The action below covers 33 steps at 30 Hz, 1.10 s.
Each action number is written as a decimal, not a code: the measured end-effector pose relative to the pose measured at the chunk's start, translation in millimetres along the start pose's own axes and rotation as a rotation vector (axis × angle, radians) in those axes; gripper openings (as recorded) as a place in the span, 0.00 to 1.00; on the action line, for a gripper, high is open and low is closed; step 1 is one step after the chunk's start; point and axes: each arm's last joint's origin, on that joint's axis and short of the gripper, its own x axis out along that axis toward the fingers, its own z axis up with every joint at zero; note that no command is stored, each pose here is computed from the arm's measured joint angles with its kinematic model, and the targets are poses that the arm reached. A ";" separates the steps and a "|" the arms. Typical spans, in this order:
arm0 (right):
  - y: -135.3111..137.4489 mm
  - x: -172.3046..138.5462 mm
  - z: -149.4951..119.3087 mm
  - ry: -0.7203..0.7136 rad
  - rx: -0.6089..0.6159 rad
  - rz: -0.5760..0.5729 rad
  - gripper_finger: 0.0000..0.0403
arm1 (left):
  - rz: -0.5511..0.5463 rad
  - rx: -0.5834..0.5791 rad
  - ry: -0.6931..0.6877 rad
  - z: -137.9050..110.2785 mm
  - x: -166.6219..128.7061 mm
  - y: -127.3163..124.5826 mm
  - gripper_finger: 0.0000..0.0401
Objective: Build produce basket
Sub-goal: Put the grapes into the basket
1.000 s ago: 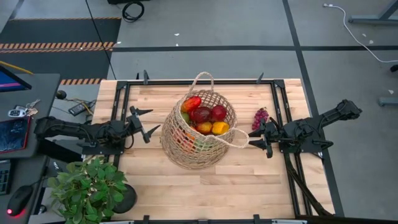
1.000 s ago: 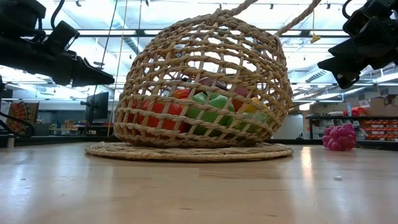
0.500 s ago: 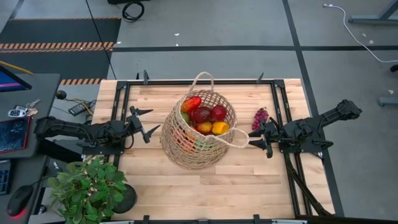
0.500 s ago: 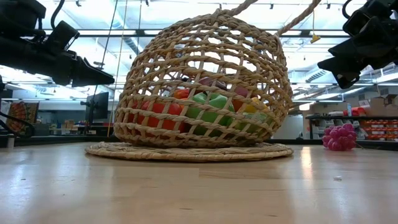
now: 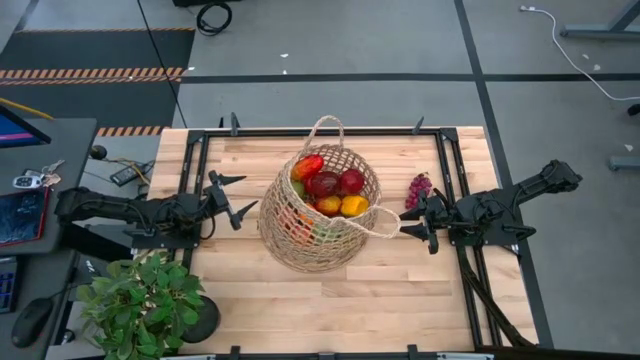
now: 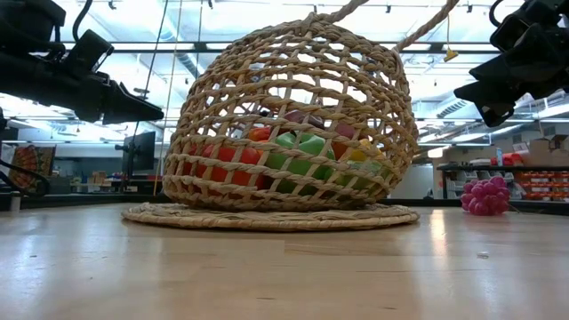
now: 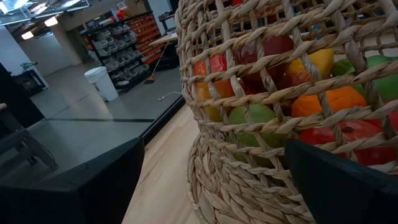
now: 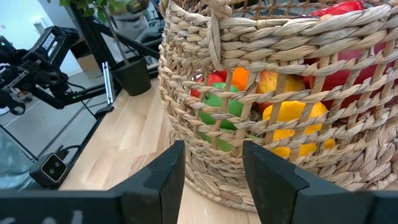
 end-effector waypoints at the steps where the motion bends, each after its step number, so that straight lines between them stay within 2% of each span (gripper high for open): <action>1: 0.2 0.0 0.6 -0.006 0.008 0.001 0.41 | 0.000 0.000 0.000 0.0 0.0 0.0 0.98; 6: 4.3 -1.6 18.7 -0.192 0.063 0.030 0.41 | 0.000 0.000 0.000 0.0 0.0 0.0 0.98; 16: 9.0 -6.6 35.5 -0.360 0.135 0.097 0.41 | -0.001 0.000 0.000 0.0 0.0 -0.1 0.98; 26: 9.2 -6.7 35.7 -0.362 0.137 0.101 0.41 | -0.001 0.000 0.000 0.0 0.0 -0.1 0.98; 29: 9.2 -5.5 32.1 -0.316 0.129 0.120 0.41 | -0.001 0.000 0.000 0.0 0.0 -0.1 0.98; 31: 8.1 -3.3 25.5 -0.247 0.044 0.107 0.41 | -0.001 0.000 0.000 0.0 0.0 -0.1 0.98; 33: 3.4 -0.7 14.4 -0.136 -0.073 0.041 0.41 | -0.001 0.000 0.000 0.0 0.0 -0.1 0.98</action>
